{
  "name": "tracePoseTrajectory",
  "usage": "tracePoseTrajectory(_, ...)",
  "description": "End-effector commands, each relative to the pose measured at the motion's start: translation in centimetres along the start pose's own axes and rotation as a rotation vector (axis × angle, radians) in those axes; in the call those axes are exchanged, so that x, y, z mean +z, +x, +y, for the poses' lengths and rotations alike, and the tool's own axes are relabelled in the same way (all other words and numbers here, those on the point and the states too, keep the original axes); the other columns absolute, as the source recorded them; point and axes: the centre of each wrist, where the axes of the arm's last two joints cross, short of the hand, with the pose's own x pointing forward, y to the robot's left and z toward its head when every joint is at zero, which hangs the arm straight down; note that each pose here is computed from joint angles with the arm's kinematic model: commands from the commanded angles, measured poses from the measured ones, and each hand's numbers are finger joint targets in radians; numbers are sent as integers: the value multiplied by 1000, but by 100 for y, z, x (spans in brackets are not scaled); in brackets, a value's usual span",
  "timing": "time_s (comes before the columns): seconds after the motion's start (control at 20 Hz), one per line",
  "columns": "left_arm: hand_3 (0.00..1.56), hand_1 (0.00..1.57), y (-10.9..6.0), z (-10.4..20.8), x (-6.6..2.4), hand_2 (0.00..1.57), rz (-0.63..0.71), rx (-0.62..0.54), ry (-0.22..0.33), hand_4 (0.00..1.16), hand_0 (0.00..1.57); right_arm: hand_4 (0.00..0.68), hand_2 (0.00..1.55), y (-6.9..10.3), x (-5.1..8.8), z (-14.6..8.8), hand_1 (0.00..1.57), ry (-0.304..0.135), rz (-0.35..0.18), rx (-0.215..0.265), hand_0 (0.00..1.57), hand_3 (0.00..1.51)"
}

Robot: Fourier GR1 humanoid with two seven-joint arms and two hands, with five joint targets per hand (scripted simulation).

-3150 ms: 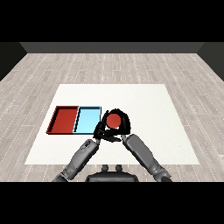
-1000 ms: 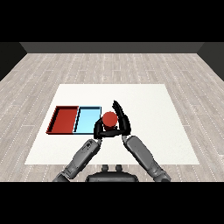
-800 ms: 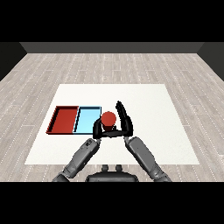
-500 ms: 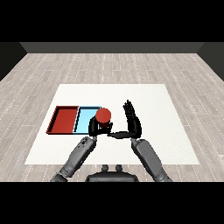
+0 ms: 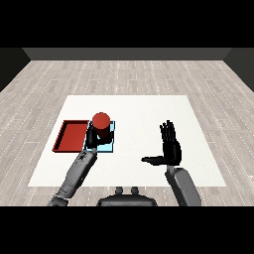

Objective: Pick the red can and put it in the red box

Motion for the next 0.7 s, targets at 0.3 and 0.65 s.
tracePoseTrajectory(0.3, 1492, 1571, 127, 994, -490, 1571, 48, -348, 139, 1143, 1571, 0, 0, 38, 343, -521, 0, -124, 64, 34, 0, 0)
tracePoseTrajectory(0.65, 1493, 1571, -362, 1791, -463, 1559, 342, -587, 176, 1059, 1571, 0, 0, -165, 176, -597, 0, -117, 90, 64, 0, 0)
